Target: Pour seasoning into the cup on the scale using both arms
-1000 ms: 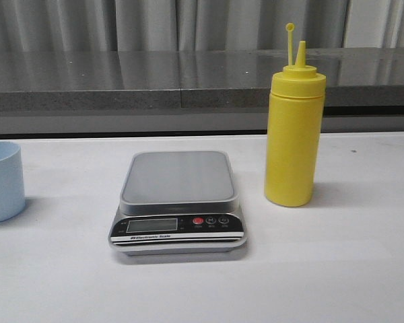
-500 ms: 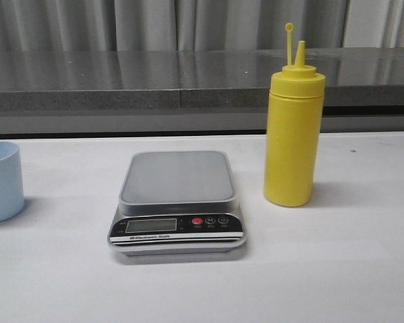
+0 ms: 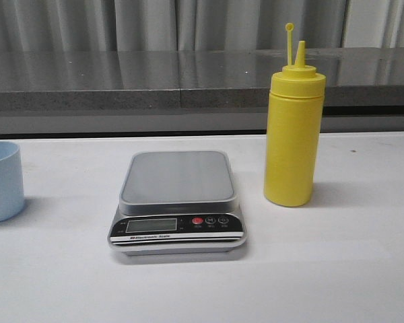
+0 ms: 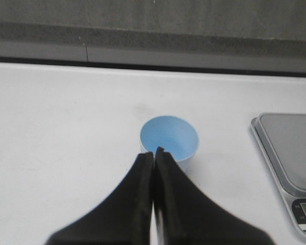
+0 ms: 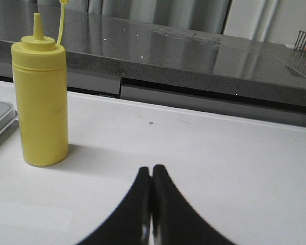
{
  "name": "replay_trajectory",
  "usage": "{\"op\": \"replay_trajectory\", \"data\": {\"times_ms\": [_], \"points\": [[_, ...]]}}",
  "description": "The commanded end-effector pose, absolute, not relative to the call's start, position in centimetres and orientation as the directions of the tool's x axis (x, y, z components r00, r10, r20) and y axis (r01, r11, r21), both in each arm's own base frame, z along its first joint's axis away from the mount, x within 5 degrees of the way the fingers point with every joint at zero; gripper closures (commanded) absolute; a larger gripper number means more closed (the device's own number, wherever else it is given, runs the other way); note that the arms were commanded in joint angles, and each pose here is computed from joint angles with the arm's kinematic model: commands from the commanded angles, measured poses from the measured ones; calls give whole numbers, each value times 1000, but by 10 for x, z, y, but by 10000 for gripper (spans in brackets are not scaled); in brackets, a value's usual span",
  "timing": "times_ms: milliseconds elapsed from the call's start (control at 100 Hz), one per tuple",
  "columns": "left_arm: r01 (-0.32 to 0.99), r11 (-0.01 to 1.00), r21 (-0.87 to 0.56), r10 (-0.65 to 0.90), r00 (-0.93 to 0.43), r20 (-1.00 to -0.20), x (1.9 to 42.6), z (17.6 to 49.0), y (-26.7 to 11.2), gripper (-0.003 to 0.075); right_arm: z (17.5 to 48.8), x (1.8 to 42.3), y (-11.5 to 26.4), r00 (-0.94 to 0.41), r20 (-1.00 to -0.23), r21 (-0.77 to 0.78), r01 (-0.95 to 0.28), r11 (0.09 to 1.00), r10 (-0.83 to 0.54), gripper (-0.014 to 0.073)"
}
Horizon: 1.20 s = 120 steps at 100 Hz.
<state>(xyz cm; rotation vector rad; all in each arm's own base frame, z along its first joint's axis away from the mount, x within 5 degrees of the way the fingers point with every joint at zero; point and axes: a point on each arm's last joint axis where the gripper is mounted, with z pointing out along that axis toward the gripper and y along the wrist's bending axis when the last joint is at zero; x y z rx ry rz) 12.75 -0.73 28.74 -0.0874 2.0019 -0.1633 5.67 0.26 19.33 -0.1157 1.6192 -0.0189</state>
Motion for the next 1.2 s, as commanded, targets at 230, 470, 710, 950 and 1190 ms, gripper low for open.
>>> {"op": "replay_trajectory", "data": {"times_ms": [230, 470, 710, 950, 1190], "points": [[0, 985, -175, -129, -679, -723, 218, 316, -12, 738, 201, 55, 3, 49, -995, -93, -63, 994, -90, 715], [-7, 985, -173, -120, -747, -654, 266, 309, -13, 738, 201, 55, 3, 49, -995, -93, -63, 994, -90, 715], [6, 988, -155, -92, -782, -616, 286, 298, -13, 619, 201, 55, 3, 49, -995, -93, -63, 994, -90, 715], [6, 988, -151, -91, -777, -623, 290, 295, -13, 173, 201, 55, 3, 49, -995, -93, -63, 994, -90, 715], [0, 989, -151, -91, -796, -598, 297, 284, -13, 192, 201, 55, 3, 49, -995, -93, -63, 994, -90, 715]]}}
